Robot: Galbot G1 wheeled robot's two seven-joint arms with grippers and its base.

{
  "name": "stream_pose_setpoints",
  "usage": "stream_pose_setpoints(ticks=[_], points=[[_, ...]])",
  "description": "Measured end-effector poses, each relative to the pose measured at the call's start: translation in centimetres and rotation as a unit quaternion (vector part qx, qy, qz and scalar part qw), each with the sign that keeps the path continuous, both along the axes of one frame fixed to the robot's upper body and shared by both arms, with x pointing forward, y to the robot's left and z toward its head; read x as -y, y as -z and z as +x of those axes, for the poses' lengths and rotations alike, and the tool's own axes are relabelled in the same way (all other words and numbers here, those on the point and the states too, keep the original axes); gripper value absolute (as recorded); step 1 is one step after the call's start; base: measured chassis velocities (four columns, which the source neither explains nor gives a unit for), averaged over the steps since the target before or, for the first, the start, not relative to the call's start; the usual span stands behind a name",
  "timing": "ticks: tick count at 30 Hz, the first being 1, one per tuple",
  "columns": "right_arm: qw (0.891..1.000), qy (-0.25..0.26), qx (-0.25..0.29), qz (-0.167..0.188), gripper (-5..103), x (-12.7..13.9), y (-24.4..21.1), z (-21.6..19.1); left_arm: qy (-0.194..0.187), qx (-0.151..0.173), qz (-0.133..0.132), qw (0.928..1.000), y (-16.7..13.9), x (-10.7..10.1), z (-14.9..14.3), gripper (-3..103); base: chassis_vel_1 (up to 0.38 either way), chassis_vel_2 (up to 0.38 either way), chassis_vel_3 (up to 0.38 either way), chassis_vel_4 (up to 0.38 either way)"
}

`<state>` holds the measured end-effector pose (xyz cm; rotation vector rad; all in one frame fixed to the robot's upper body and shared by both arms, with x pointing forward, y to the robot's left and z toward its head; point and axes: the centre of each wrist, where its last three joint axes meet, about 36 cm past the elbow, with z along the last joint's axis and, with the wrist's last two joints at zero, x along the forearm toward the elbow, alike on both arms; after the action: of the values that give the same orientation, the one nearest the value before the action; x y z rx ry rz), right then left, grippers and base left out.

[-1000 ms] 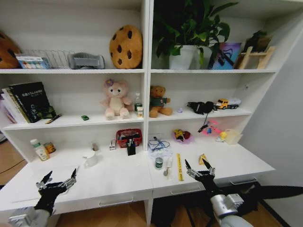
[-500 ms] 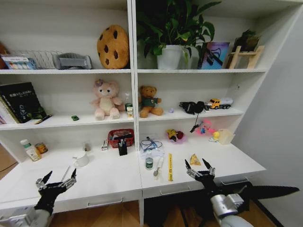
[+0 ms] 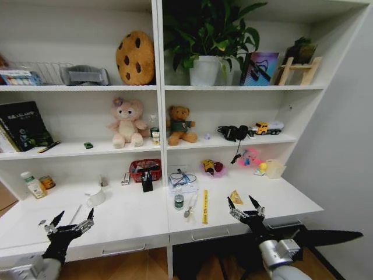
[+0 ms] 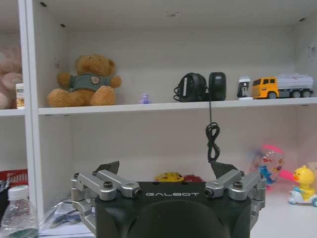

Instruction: Organize the objects on the table.

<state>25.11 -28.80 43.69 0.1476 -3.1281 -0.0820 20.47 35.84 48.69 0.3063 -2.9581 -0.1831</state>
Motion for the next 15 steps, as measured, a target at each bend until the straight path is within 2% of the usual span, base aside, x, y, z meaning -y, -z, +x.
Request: stream_pose_setpoints(ticks=[5, 15], points=[[1.000, 0.000, 0.000, 0.000, 100, 0.01, 0.00, 0.00, 0.000, 0.000, 0.000, 1.0000, 0.00, 0.00, 0.00, 100, -0.082, -0.078, 0.107, 0.060], [1.000, 0.000, 0.000, 0.000, 100, -0.01, 0.00, 0.00, 0.000, 0.000, 0.000, 1.0000, 0.00, 0.00, 0.00, 100, 0.034, 0.039, -0.046, -0.035]])
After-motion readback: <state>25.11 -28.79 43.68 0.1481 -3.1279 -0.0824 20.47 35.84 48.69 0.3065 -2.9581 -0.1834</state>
